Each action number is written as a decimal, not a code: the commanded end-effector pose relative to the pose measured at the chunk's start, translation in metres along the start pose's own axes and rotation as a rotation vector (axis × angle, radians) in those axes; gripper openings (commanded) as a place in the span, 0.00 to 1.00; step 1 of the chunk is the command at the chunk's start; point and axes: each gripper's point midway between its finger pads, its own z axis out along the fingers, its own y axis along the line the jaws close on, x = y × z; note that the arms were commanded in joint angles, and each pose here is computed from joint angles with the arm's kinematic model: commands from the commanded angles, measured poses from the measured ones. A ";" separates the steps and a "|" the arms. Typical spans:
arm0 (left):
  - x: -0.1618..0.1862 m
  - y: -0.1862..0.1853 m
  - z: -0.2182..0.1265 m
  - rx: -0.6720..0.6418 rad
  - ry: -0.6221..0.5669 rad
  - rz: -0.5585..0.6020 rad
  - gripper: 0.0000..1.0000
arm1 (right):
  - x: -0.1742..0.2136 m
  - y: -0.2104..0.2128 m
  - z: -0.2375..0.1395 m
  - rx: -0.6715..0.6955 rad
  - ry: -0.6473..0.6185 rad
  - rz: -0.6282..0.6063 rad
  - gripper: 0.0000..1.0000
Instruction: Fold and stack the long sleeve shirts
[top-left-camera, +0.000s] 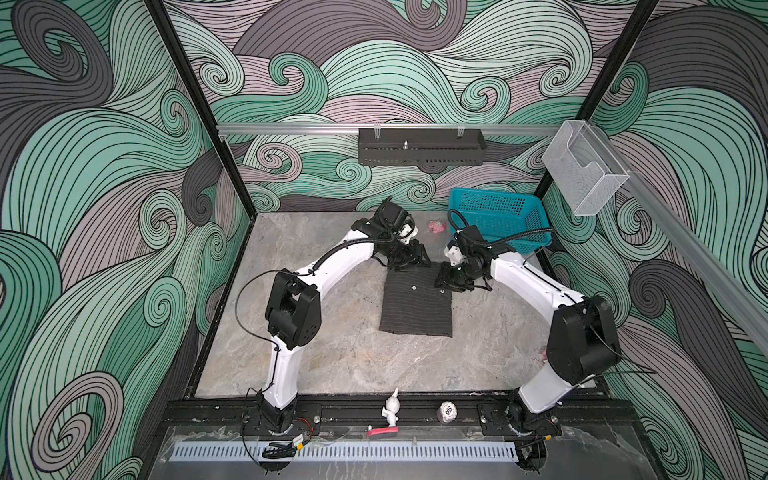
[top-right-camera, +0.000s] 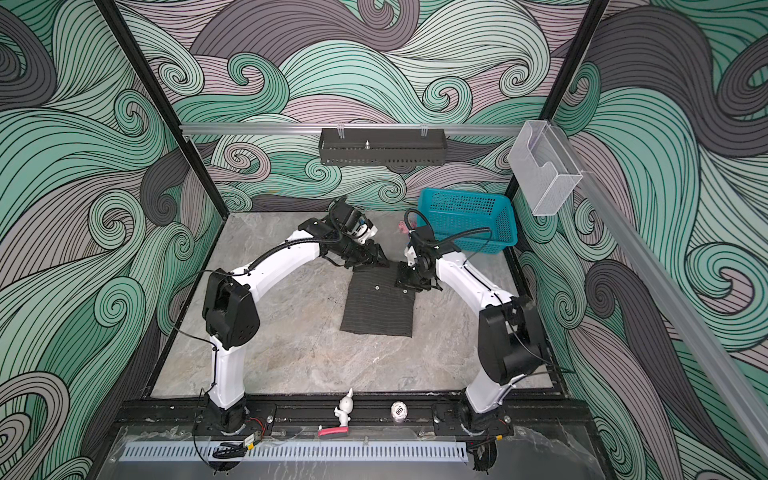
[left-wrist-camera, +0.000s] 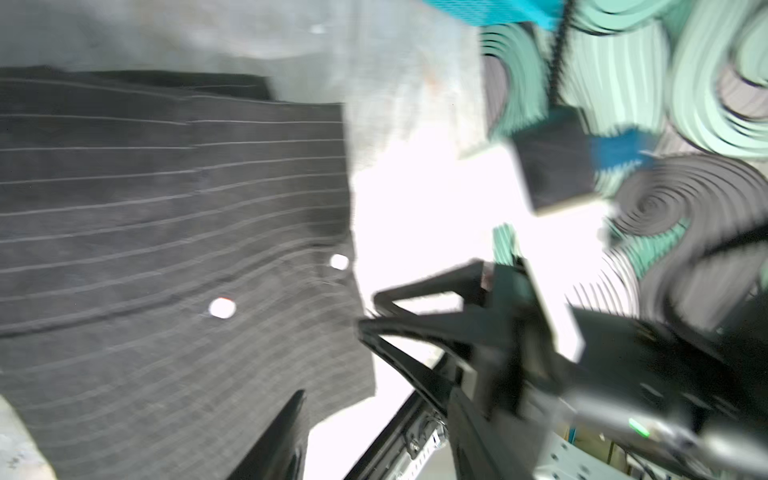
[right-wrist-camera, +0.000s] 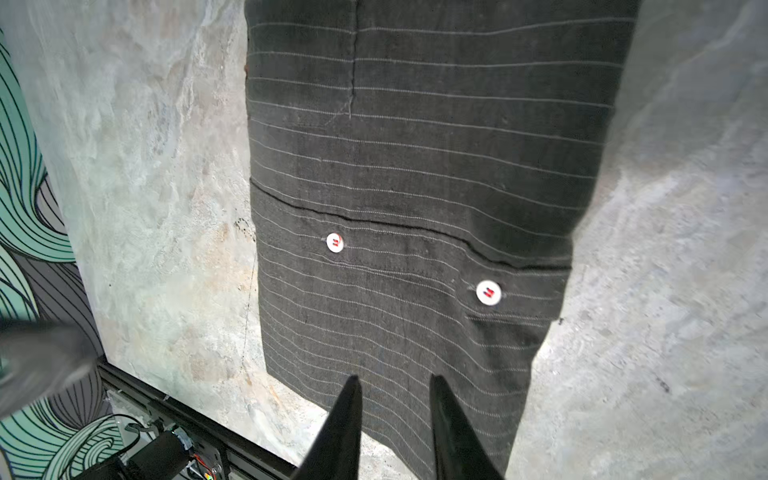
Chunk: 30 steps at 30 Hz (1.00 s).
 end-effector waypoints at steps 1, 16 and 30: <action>0.007 0.057 0.041 -0.063 0.125 -0.127 0.55 | 0.000 -0.016 0.022 0.038 0.058 0.029 0.27; 0.031 0.162 0.045 -0.209 0.197 -0.368 0.54 | 0.020 -0.048 0.071 0.068 0.196 0.062 0.25; 0.054 0.171 0.000 -0.163 0.076 -0.542 0.53 | 0.107 0.018 0.047 -0.044 0.266 -0.011 0.33</action>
